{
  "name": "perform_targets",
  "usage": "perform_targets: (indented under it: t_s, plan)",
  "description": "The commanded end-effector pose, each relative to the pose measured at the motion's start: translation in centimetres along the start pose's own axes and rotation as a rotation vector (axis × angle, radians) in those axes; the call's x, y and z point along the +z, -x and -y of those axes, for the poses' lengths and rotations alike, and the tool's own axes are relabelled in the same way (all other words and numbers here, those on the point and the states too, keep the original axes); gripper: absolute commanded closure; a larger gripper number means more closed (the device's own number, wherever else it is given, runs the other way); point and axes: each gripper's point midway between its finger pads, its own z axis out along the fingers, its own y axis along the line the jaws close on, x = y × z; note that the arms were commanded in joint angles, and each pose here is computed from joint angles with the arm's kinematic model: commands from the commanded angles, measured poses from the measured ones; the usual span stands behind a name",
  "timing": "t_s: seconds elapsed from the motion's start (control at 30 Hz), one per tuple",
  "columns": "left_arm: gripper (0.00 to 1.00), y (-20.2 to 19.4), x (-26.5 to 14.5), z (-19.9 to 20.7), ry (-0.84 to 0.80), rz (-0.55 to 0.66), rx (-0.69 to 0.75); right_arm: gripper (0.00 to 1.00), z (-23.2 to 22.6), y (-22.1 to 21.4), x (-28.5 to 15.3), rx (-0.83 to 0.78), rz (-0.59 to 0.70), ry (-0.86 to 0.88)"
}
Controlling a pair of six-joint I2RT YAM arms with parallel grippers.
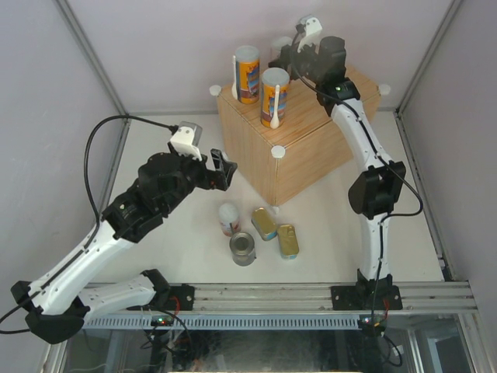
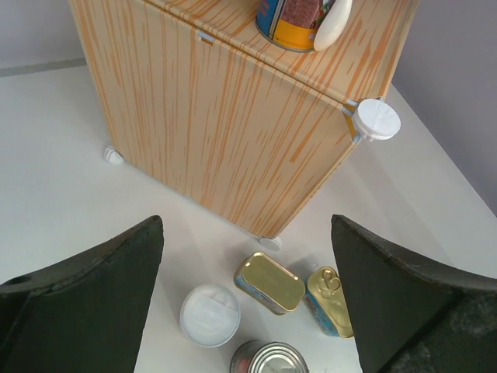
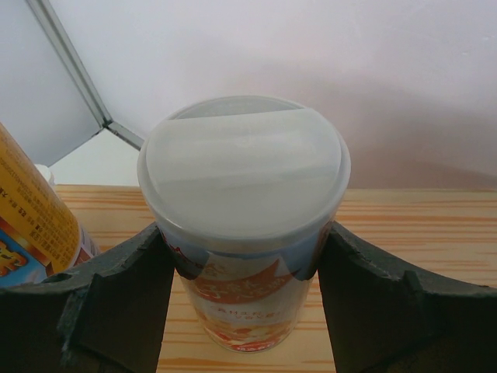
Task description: Place and organize the canned foods onto the counter
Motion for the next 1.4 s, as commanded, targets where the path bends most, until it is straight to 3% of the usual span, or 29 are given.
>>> perform_targets:
  t_s: [0.0, 0.63, 0.73, 0.93, 1.07, 1.37]
  plan:
    - [0.08, 0.4, 0.2, 0.3, -0.023, 0.032, 0.001, 1.00, -1.4, 8.7, -1.3, -0.111, 0.230, 0.010]
    - [0.08, 0.1, 0.4, -0.1, -0.016, 0.030, 0.016, 0.99, -0.9, 7.0, -0.3, -0.135, 0.197, -0.002]
    - [0.08, 0.1, 0.4, -0.2, -0.015, 0.029, 0.016, 0.90, -1.0, 6.9, -0.3, -0.138, 0.193, -0.005]
    - [0.08, 0.0, 0.3, -0.4, -0.015, 0.027, 0.016, 0.58, -1.1, 6.6, -0.2, -0.140, 0.184, -0.011]
    - [0.08, -0.1, 0.2, -0.4, -0.017, 0.028, 0.016, 0.43, -1.0, 6.6, -0.3, -0.141, 0.180, -0.019]
    - [0.08, -0.2, 0.1, -0.3, -0.022, 0.022, 0.010, 0.32, -0.8, 6.8, -0.8, -0.140, 0.175, -0.032]
